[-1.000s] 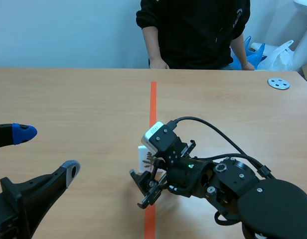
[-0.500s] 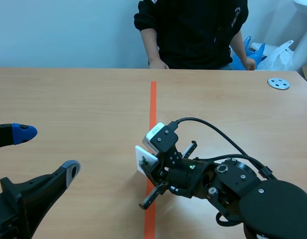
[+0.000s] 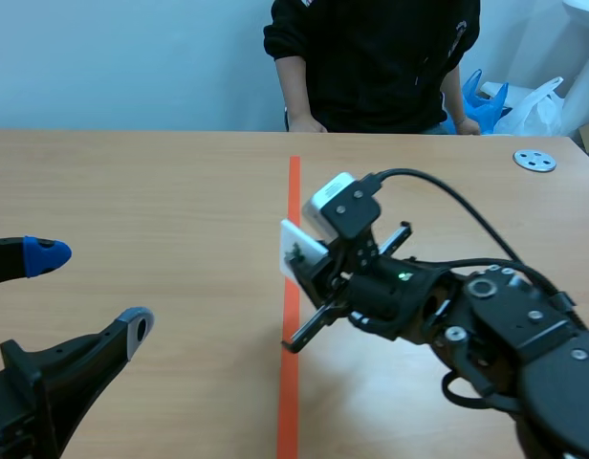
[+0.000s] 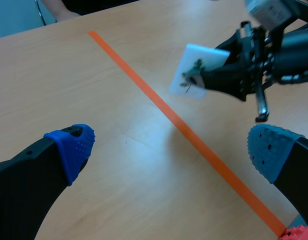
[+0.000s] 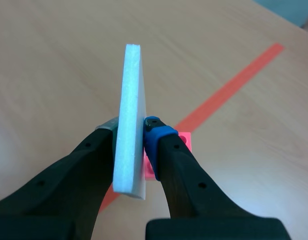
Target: Sort the leaf by its shape. The table is split by an orange tape line. A compound leaf with several leaflets goes to the left side, a simple leaf with one blade goes to the right side. Return to the home posture when a red brick is placed on the table.
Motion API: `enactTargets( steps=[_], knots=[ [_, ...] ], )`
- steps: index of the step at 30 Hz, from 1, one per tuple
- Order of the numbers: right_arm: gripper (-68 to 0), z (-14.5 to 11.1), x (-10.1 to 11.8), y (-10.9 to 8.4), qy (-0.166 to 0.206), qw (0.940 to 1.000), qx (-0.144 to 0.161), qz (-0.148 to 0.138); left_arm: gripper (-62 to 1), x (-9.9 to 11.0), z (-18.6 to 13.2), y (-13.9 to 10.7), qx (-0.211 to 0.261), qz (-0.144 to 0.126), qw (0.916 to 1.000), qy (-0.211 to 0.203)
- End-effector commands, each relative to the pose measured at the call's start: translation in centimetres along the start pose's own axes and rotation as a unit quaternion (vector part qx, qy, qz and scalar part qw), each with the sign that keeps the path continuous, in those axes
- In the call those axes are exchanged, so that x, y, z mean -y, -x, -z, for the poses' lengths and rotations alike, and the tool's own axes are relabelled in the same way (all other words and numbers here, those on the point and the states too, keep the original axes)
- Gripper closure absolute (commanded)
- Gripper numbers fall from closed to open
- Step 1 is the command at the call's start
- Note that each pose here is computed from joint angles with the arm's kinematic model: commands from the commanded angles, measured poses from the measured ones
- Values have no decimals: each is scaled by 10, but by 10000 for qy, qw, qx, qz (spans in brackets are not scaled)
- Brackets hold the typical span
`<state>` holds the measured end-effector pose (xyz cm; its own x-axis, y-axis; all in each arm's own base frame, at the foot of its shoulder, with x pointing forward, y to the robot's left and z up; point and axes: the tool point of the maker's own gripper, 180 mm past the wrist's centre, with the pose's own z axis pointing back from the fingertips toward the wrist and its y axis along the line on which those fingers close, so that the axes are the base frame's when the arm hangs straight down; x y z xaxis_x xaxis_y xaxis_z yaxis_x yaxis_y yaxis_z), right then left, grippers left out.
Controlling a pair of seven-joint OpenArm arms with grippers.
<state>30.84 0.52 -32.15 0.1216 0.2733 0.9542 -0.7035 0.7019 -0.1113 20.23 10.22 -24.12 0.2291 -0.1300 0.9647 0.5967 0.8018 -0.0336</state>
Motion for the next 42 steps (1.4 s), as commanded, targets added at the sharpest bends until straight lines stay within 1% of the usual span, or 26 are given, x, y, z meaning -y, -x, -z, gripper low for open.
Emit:
enactTargets(
  steps=[1, 5, 7, 9, 11, 12, 14, 16, 17, 20, 23, 26, 28, 31, 34, 37, 40, 42],
  knots=[
    [-46, -10, 17, -10, 188, 9997, 149, 18, -623, 3, 2, -12, 219, 6, 9998, 32],
    [-46, -35, 54, -23, 721, 9967, 278, 244, -623, 3, 2, -12, 219, 6, 9998, 32],
    [-46, -47, 75, -26, 1018, 9936, 315, 373, -623, 3, 2, -12, 219, 6, 9998, 32],
    [-46, -60, 99, -26, 1349, 9890, 350, 499, -623, 3, 2, -12, 219, 6, 9998, 32],
    [-46, -74, 121, -28, 1676, 9831, 420, 608, -623, 3, 2, -12, 220, 6, 9998, 32],
    [-46, -81, 133, -29, 1884, 9788, 465, 652, -623, 3, 2, -12, 220, 6, 9998, 32],
    [-46, -94, 155, -29, 2340, 9689, 471, 647, -623, 3, 2, -12, 221, 9, 9997, 33],
    [-46, -104, 172, -26, 2669, 9603, 443, 685, -623, 3, 2, -13, 227, 9, 9997, 33],
    [-46, -108, 180, -24, 2775, 9572, 426, 697, -623, 3, 2, -13, 231, 9, 9997, 33],
    [-46, -113, 198, -14, 2998, 9513, 242, 669, -623, 3, 2, -13, 235, 9, 9997, 33],
    [-46, -114, 215, 2, 3148, 9461, 63, 759, -623, 3, 2, -13, 235, 9, 9997, 33],
    [-46, -113, 231, 20, 3286, 9393, -91, 982, -623, 3, 2, -13, 235, 9, 9997, 33],
    [-46, -112, 242, 29, 3382, 9339, -115, 1154, -623, 3, 2, -13, 235, 9, 9997, 33],
    [-46, -110, 257, 42, 3503, 9266, -235, 1348, -623, 3, 2, -13, 235, 9, 9997, 33],
    [-46, -105, 266, 56, 3560, 9210, -384, 1534, -623, 3, 2, -13, 233, 9, 9997, 33],
    [-46, -99, 273, 68, 3609, 9168, -478, 1643, -623, 3, 2, -13, 235, 9, 9997, 33],
    [-46, -97, 279, 80, 3747, 9103, -646, 1634, -623, 3, 2, -13, 235, 9, 9997, 33],
    [-46, -94, 279, 89, 3783, 9075, -768, 1658, -623, 3, 2, -13, 234, 10, 9997, 34]
  ],
)
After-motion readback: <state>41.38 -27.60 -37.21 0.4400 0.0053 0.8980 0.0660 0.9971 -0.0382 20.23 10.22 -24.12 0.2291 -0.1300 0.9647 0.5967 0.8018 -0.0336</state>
